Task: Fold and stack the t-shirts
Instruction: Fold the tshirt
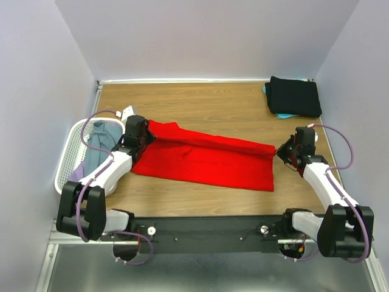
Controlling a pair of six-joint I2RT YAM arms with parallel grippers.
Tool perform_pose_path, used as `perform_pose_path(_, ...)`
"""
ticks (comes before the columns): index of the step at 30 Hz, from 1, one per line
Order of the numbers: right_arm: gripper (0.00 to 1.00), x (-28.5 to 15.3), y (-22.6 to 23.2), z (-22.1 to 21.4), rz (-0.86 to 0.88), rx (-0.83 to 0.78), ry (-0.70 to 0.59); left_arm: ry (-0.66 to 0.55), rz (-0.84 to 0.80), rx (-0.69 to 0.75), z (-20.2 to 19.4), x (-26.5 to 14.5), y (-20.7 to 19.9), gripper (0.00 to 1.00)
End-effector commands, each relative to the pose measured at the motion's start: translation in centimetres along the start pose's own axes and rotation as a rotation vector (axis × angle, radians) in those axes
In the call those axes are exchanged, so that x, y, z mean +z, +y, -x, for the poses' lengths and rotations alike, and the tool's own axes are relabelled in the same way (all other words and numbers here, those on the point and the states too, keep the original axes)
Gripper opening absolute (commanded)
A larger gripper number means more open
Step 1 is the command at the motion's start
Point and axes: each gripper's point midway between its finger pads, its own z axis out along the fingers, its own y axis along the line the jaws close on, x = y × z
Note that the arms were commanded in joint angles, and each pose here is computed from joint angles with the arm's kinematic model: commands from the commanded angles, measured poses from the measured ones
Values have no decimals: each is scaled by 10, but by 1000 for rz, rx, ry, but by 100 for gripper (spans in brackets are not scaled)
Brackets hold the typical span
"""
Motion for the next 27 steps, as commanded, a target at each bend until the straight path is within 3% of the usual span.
perform_pose_path(1, 1, -2, -6, -16, 0, 19, 47, -39, -13, -42, 4, -3, 1, 0)
perform_pose_path(3, 4, -2, -7, -18, 0, 21, 50, -31, -19, -48, -2, -3, 4, 0)
perform_pose_path(8, 31, -8, -3, -19, 33, 16, 48, -33, -57, -56, -8, -7, 3, 0)
perform_pose_path(10, 39, -11, 0, -17, 47, 9, 41, -29, -67, -57, -11, -9, 3, 12)
perform_pose_path(13, 49, -18, 5, -11, 65, -2, 23, -43, -81, -59, -9, -14, 2, 18)
perform_pose_path(17, 51, -19, 11, -11, 89, -12, 42, -62, -68, -74, -6, -20, 6, 27)
perform_pose_path(22, 50, -11, 21, -16, 110, -11, 85, -95, -78, -78, 0, -26, 6, 28)
perform_pose_path(27, 49, -3, 52, -30, 153, -45, 106, -111, -121, -24, 12, -27, -19, 28)
